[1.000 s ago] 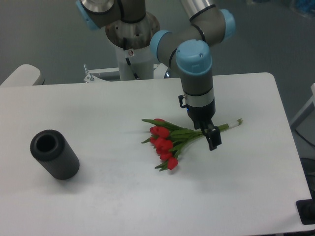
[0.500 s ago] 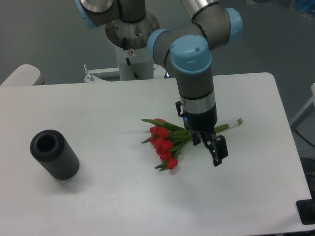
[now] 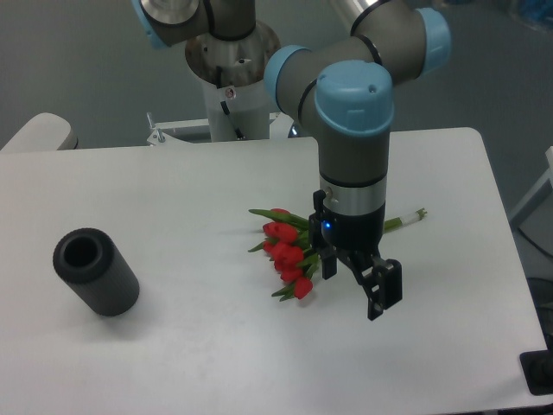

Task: Place the flowers on the table
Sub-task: 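Raise the open gripper up away from the tulips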

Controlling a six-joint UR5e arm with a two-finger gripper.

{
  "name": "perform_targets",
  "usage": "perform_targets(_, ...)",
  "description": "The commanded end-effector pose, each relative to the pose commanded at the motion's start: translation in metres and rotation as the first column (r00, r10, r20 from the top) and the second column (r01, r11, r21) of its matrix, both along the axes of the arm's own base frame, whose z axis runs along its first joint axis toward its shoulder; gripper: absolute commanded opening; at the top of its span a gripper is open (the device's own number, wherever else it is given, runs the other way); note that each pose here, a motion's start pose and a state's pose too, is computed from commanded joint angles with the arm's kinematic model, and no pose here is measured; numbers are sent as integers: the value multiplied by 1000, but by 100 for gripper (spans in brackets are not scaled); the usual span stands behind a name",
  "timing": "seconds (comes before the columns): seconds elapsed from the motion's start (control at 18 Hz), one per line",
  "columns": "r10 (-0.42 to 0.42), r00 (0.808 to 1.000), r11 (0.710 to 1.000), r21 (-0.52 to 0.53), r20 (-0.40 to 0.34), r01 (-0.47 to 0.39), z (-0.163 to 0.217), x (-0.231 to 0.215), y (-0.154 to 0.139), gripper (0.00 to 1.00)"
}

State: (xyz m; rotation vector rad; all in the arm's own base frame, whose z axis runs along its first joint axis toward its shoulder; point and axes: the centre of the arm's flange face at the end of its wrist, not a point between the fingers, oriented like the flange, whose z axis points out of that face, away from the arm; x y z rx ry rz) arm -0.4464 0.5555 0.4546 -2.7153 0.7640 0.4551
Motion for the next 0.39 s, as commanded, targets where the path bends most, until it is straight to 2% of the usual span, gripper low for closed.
perform_targets(0.39, -2, 1000, 1000, 10, -4, 3, 5, -2, 2, 99)
